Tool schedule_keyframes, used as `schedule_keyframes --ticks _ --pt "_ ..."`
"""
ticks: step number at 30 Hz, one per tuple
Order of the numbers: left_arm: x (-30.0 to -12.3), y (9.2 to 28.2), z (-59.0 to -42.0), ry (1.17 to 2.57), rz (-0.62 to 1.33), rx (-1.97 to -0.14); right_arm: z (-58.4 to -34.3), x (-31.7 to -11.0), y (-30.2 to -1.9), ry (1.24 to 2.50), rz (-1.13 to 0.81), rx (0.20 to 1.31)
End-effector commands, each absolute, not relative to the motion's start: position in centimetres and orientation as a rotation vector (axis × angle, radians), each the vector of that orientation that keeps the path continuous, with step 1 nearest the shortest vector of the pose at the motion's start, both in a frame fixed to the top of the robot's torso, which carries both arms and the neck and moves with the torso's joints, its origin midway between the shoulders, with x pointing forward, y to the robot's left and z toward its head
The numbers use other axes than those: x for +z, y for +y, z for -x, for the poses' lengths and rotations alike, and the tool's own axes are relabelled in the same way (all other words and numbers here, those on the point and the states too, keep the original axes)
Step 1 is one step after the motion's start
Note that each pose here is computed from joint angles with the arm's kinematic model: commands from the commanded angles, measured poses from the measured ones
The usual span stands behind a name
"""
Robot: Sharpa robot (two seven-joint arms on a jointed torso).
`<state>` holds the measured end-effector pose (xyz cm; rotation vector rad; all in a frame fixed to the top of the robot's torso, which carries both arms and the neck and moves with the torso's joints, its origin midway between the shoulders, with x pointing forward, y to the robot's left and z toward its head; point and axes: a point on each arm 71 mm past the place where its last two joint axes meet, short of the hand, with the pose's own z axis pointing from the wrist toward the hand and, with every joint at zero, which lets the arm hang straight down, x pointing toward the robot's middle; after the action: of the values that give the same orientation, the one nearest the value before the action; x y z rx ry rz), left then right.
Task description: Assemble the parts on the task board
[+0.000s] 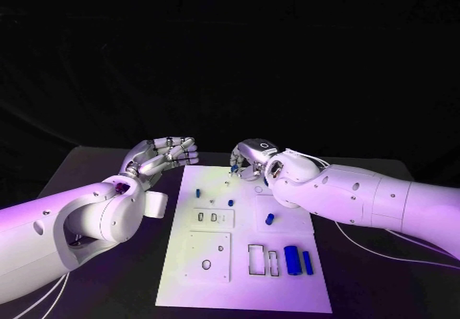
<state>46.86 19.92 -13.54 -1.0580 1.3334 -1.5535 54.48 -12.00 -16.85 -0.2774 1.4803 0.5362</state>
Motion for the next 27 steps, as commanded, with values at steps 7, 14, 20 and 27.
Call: schedule_keyframes --ticks 7,14,20,27 --pt "-13.2 19.6 -46.8 1.338 1.039 -1.580 -54.7 -17.4 -11.6 1.493 0.288 0.525" --pt "-13.1 19.6 -46.8 1.335 1.038 -1.580 -54.8 -17.8 -11.6 1.515 0.286 0.522" --pt "-13.0 19.5 -46.8 1.333 1.034 -1.583 -54.9 -18.0 -11.5 1.521 0.285 0.517" --pt "-12.8 19.5 -46.8 1.332 1.031 -1.586 -55.0 -18.2 -11.2 1.525 0.286 0.517"
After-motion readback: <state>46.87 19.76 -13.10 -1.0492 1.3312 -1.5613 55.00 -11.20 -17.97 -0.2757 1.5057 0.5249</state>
